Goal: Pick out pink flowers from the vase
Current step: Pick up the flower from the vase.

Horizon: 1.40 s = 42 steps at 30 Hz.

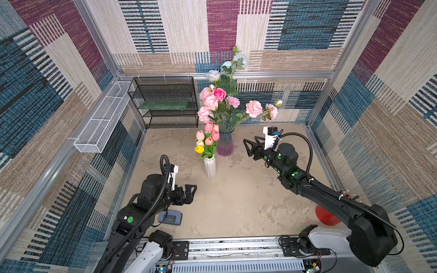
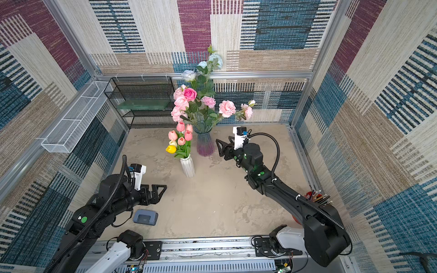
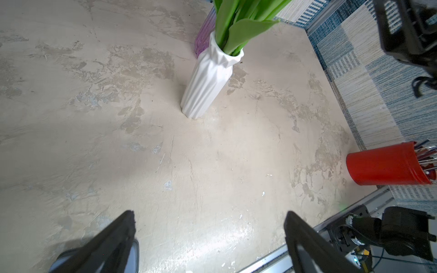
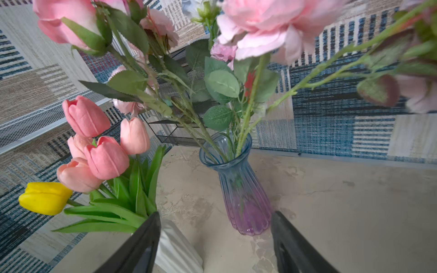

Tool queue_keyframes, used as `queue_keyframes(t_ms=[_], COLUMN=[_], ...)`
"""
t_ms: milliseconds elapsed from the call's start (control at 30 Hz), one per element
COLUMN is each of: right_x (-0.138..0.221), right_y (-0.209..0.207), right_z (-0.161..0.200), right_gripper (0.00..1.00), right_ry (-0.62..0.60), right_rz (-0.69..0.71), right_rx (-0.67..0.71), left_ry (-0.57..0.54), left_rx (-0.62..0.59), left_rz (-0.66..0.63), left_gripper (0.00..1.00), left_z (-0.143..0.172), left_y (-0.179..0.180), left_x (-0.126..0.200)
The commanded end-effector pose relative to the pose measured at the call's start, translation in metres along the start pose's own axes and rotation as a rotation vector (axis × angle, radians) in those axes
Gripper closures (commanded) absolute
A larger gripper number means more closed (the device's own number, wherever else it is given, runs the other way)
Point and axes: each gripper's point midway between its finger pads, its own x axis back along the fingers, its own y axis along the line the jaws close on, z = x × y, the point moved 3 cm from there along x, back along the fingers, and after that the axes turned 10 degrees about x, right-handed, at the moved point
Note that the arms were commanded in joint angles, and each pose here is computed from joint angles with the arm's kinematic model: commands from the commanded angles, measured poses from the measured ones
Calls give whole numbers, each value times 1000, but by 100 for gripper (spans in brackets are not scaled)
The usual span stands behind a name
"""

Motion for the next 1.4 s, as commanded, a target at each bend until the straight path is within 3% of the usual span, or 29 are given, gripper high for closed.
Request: queue_keyframes(t_ms=[0, 100, 333, 500, 767, 1067, 1267, 1367], right_x=[-3, -13, -34, -46, -61, -101, -124, -129], right_y=[10, 9, -11, 4, -15, -32, -35, -34], right_z=[-24, -19, -8, 7, 11, 15, 24, 27], right_gripper=[30, 35, 45, 49, 53, 48, 52, 61], right_ry=[-176, -196, -264, -279, -344, -357, -340, -339], right_rz=[-66, -81, -108, -171, -65, -27, -42, -66], right_rx=[117, 184, 182, 268, 195, 147, 127, 120], left_ry=[-72, -80, -39, -24, -1, 1, -5, -8], left_rx=[-5, -9, -43, -58, -72, -70, -64, -61], left_rz=[-72, -88, -65, -38, -4, -8, -22, -29], left_gripper=[0, 0, 2, 3, 5, 5, 7, 7], left_z=[-9, -7, -2, 0, 2, 2, 2, 1], left_y=[9, 12, 9, 5, 0, 1, 3, 4], left_x=[2, -3, -11, -11, -13, -15, -15, -15])
